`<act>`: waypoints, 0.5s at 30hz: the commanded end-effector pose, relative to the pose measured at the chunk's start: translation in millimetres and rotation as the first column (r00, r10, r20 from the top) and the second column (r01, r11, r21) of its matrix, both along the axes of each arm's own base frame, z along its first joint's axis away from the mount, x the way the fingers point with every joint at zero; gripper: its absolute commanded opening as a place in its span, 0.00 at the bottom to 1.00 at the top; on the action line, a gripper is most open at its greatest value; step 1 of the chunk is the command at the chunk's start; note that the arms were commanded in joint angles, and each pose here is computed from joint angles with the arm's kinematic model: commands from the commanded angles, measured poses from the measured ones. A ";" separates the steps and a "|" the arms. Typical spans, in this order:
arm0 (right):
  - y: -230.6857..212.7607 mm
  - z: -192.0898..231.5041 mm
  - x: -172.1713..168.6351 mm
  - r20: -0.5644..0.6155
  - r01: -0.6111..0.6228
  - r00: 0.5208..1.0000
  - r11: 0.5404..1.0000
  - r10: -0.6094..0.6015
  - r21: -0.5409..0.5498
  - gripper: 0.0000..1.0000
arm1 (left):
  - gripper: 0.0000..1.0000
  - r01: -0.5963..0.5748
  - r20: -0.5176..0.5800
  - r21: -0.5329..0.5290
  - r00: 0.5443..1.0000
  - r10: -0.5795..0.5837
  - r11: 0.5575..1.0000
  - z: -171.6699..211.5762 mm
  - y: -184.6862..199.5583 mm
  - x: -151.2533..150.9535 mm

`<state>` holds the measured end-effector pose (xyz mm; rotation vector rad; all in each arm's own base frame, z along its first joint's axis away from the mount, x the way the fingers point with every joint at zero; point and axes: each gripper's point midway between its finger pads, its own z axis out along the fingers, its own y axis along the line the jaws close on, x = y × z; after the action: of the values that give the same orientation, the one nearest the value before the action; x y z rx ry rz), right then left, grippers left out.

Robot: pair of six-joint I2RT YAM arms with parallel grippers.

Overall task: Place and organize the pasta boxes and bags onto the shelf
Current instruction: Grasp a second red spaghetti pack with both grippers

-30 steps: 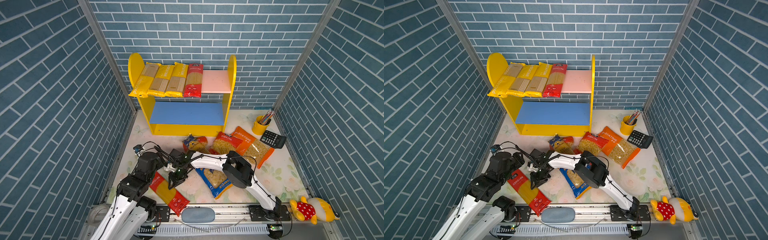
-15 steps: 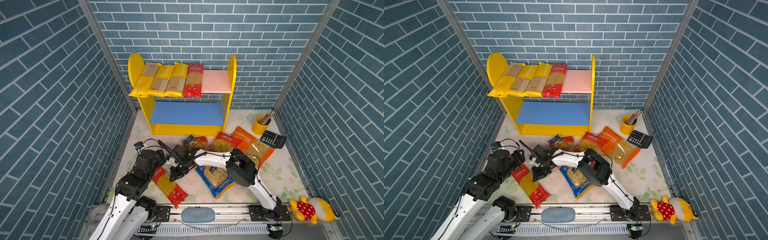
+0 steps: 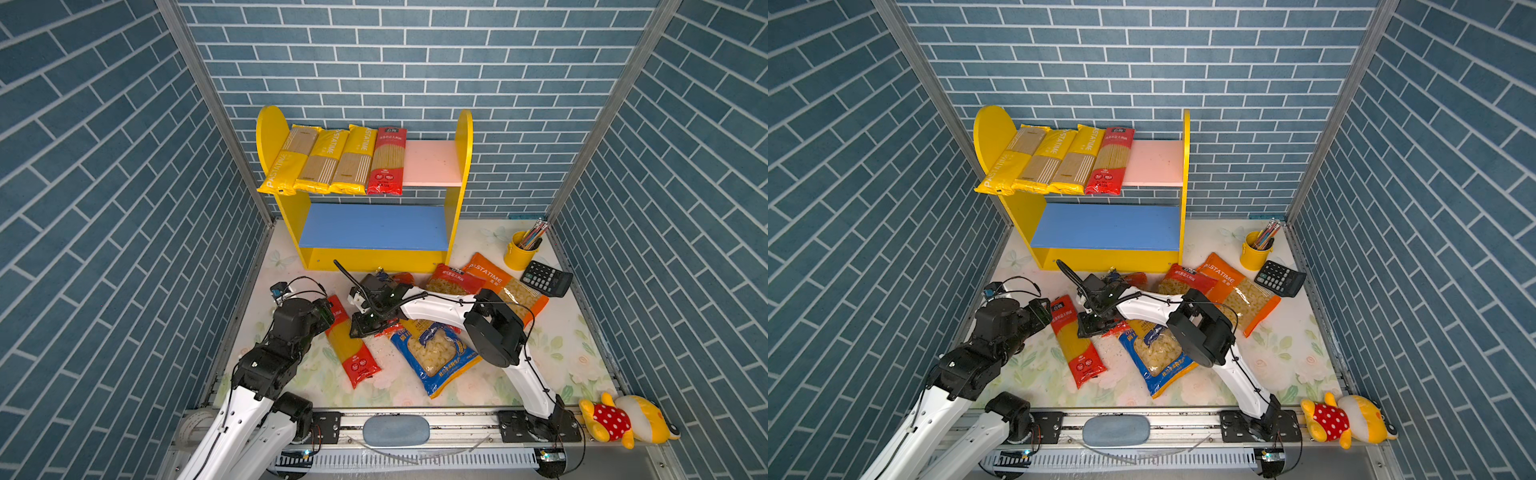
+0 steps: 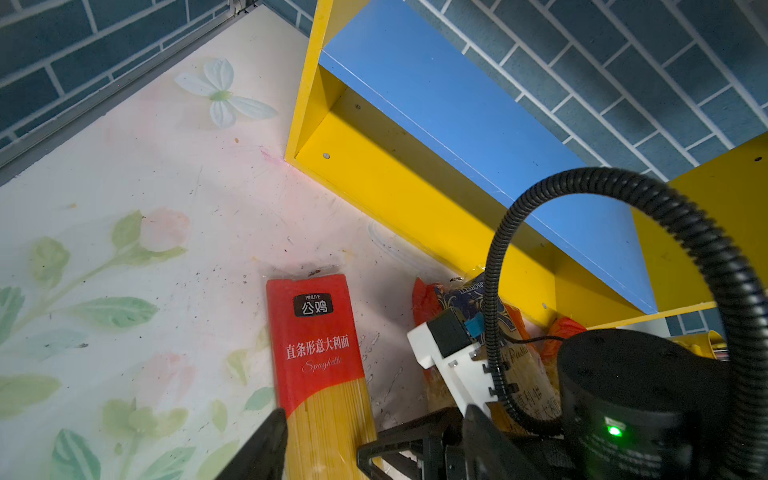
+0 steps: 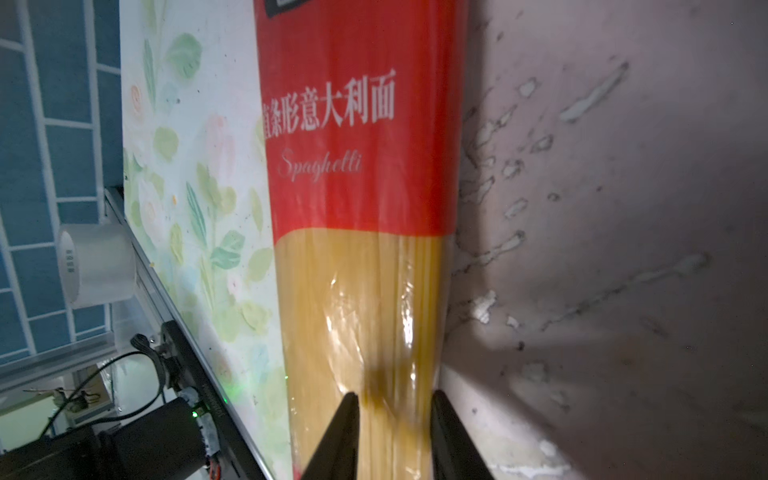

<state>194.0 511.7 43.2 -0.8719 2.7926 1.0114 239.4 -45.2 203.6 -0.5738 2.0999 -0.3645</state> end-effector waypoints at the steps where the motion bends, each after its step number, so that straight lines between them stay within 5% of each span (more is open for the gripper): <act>1: 0.8 -4.3 -3.1 -0.016 0.026 1.000 1.000 -0.026 0.015 0.31 | 0.68 -0.003 0.020 0.015 1.000 0.002 1.000 7.7 2.8 0.5; 7: 9.1 56.8 3.1 0.061 0.003 0.998 0.991 -0.011 0.136 0.06 | 0.70 0.002 0.025 0.025 1.000 -0.003 1.000 18.1 7.1 -1.3; 15: -17.3 150.5 28.5 0.165 0.072 0.979 0.966 -0.116 0.250 0.00 | 0.70 0.056 0.099 -0.061 0.994 -0.050 0.997 52.6 4.2 2.4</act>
<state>203.2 503.8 118.5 -0.7963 2.6659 1.0968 241.2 -30.9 239.2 -0.5966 2.0325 -0.4101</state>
